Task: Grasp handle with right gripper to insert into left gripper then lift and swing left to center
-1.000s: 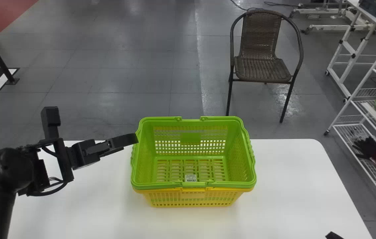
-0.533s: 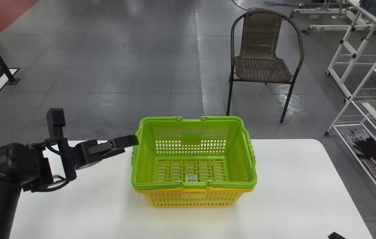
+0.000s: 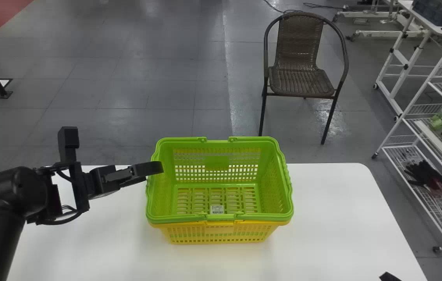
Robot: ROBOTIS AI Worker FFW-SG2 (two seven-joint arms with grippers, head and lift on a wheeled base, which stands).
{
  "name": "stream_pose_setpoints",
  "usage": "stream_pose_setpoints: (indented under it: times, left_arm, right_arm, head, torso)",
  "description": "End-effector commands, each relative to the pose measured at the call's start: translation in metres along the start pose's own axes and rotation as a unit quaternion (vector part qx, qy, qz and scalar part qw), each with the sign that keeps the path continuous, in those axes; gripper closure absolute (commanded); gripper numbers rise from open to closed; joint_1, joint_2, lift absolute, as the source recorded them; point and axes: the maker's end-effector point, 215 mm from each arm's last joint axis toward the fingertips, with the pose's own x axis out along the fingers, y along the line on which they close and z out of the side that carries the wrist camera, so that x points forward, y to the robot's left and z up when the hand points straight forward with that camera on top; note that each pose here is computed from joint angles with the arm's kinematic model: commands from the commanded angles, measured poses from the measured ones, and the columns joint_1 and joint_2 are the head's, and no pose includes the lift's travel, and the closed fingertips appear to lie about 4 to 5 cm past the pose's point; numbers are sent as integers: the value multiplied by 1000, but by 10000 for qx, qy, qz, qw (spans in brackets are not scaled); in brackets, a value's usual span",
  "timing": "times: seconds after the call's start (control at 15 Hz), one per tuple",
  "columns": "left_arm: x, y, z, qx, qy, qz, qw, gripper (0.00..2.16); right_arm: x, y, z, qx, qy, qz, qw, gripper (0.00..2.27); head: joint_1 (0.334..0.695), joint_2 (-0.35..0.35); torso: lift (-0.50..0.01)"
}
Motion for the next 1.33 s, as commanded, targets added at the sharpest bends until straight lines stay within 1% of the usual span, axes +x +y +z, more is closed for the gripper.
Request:
stream_pose_setpoints:
  times: [0.0,0.27,0.73,0.8,1.0,1.13,1.27]
  left_arm:
    - [1,-3,1,-3,-2,-41,10000,130]
    - [2,-7,-3,-6,45,-129,9999,130]
    - [2,-18,-3,-108,93,-318,9994,130]
    - [1,-20,-7,-195,144,-359,9991,130]
    - [1,-28,-4,-252,176,-449,9985,130]
    - [0,-39,-2,-413,226,-623,9970,130]
    - [1,-58,1,-565,291,-870,9942,130]
  right_arm:
    - [-1,0,-1,5,12,-1,10000,76]
    - [-2,-2,-1,-7,-2,-28,10000,76]
    - [-2,-4,-3,-14,7,-46,10000,76]
    - [-3,-4,-4,-13,14,-46,10000,76]
    - [-3,-4,-3,-14,-9,-63,10000,76]
    - [-3,-5,-2,-26,-31,-69,10000,76]
    - [-4,-7,-1,-33,-53,-90,9999,76]
  head:
    - [695,-45]
    - [695,-53]
    - [695,-67]
    - [695,-68]
    - [695,-75]
    - [695,-78]
    - [695,-86]
  torso:
    - [0]
    - [0]
    - [0]
    - [0]
    - [0]
    - [0]
    - [0]
